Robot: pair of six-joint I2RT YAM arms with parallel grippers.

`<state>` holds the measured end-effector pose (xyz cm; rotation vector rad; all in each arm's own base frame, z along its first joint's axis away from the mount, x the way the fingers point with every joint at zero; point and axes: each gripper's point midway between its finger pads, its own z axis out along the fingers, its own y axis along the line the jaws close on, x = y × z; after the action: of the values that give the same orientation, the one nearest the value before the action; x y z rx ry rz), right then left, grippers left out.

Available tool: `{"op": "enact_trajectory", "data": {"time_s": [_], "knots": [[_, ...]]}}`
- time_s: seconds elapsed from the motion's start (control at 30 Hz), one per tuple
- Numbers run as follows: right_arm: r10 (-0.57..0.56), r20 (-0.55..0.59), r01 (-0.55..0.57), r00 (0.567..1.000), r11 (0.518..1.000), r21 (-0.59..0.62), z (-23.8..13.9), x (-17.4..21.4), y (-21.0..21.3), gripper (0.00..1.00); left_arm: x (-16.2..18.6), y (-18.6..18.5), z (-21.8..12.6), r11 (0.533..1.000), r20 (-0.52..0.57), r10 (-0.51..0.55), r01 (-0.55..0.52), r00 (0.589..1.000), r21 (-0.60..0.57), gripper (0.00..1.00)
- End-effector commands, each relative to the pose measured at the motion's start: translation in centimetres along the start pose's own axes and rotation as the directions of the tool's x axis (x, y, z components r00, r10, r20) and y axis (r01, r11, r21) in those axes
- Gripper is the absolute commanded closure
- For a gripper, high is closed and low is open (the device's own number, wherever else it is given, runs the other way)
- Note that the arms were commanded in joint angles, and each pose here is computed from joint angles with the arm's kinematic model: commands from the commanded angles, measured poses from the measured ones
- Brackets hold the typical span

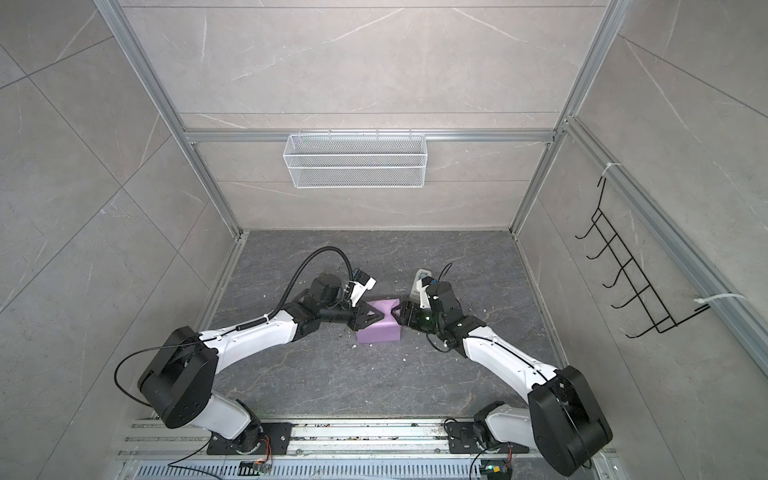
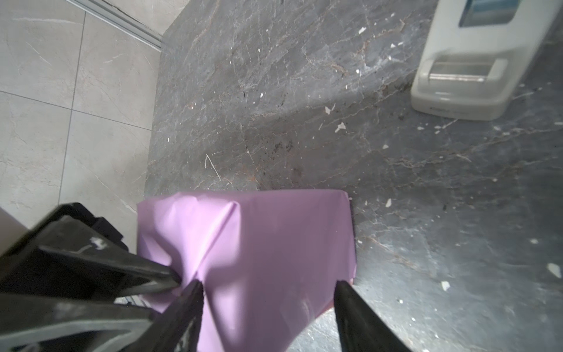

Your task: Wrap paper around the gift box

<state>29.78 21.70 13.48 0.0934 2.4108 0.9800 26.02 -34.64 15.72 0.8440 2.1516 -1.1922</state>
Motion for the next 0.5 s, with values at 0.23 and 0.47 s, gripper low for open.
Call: {"op": "enact_trajectory", "data": {"time_s": [0.23, 0.47], "knots": [[-0.022, -0.014, 0.022, 1.000, 1.000, -0.016, 2.2, -1.8, 1.1, 0.21, 1.6, 0.2, 0.4, 1.000, -0.068, 0.004, -0.004, 0.998, 0.000, 0.76], [0.003, -0.058, -0.002, 0.998, 1.000, 0.020, 3.1, 0.3, -0.9, 0.23, 1.0, 0.0, 0.3, 1.000, -0.056, 0.010, -0.010, 0.998, 0.000, 0.75]]}}
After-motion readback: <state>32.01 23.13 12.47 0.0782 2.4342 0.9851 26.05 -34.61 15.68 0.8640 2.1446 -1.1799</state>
